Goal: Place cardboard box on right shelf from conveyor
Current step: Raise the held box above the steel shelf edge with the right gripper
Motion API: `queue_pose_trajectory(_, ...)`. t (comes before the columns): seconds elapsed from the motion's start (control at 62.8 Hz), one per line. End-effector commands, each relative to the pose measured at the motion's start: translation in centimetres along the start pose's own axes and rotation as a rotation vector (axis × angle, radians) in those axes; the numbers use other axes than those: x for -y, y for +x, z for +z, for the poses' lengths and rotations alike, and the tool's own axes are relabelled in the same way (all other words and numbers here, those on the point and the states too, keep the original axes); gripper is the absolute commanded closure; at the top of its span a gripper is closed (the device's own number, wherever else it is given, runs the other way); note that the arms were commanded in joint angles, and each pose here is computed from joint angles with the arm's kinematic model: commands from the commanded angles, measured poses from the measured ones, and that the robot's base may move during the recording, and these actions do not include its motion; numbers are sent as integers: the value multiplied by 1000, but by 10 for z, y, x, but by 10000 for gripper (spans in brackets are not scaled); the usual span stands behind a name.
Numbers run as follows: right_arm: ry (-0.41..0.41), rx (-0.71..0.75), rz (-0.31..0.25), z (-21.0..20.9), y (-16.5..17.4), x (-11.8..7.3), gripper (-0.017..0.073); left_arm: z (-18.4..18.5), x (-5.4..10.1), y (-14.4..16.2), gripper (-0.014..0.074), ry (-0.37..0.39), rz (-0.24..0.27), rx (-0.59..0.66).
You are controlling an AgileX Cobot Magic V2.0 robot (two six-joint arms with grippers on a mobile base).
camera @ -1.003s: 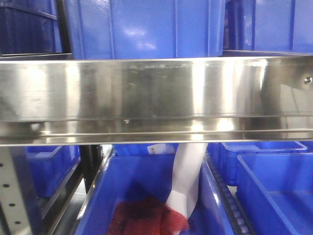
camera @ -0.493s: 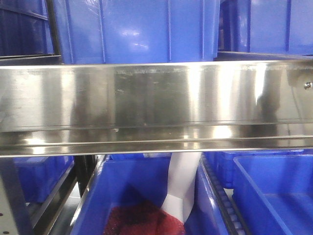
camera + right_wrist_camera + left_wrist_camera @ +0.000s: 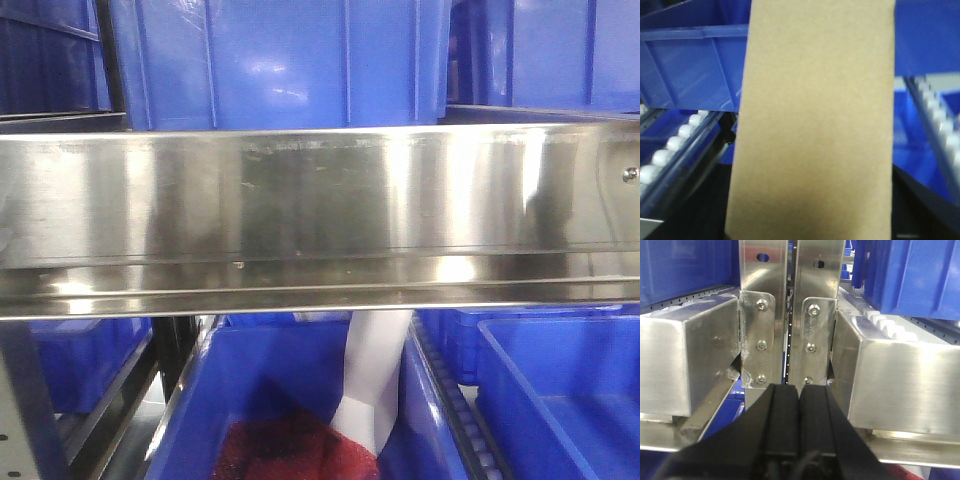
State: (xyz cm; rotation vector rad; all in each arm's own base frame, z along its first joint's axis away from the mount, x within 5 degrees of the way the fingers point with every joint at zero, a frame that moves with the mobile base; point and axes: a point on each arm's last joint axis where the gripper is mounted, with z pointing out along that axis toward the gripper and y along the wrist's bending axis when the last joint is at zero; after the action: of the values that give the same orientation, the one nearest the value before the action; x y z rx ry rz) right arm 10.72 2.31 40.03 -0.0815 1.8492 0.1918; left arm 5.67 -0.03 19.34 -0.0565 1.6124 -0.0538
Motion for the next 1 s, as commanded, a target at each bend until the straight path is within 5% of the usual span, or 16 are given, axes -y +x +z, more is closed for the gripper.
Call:
queue_pose_trajectory(0.0, -22, 174, -191, 2, -33, -6, 323, -1, 0, -9, 713, 2, -10, 99)
queue_pose_trajectory(0.287, -72, 124, -728, 63, -72, -32, 323, -1, 0, -9, 713, 2, -10, 99)
queue_pose_trajectory(0.43, -197, 112, -998, 95, -69, -67, 323, -1, 0, -9, 713, 2, -10, 99)
queue_pose_trajectory(0.541, -293, 122, -1150, 113, -60, -95, 323, -1, 0, -9, 713, 2, -10, 99)
queue_pose_trajectory(0.685, -378, 139, -1244, 137, -44, -125, 323, -1, 0, -9, 713, 2, -10, 99)
queue_pose_trajectory(0.987, -430, 227, -1252, 178, -22, -159, 324, -1, 0, -9, 713, 2, -10, 99)
